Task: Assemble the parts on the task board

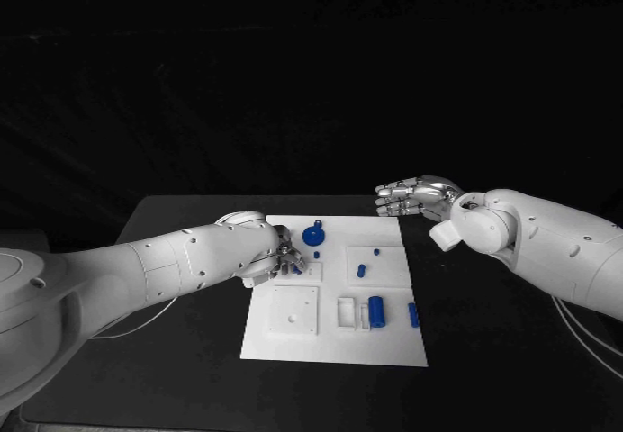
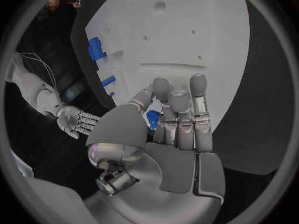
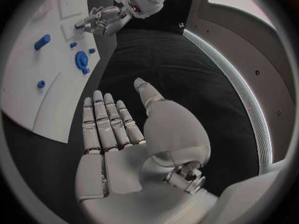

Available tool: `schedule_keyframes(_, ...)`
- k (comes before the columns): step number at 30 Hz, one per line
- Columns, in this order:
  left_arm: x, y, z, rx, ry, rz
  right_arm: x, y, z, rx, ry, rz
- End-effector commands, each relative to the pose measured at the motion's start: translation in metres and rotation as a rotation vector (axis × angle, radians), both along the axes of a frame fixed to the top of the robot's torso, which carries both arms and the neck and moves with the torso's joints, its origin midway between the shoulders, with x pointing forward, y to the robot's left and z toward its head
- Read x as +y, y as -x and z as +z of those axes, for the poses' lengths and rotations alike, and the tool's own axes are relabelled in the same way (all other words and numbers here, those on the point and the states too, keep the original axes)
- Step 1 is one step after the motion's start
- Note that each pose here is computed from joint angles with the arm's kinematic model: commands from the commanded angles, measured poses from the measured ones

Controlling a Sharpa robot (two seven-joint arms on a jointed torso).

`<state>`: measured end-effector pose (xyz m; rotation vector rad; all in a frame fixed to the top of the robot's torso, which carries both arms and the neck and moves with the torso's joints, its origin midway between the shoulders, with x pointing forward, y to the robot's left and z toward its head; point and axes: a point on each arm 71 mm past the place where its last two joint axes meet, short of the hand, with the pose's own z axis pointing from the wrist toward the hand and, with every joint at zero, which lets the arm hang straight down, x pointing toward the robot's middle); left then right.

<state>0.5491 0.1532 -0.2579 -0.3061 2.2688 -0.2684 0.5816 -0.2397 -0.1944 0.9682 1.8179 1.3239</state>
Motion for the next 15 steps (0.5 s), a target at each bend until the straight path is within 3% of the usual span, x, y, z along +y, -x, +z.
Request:
schedule_keyframes(1, -0.0065, 0.0026, -0.003, 0.035, -0.012, -0.035, 0.0022, 0.0008, -0.0004, -0.007, 0.018, 0.028)
schedule_keyframes(15, -0.0089, 0.0029, -0.0046, 0.07, -0.044, -0.066, 0.0034, 0.001, -0.0006, -0.011, 0.031, 0.036)
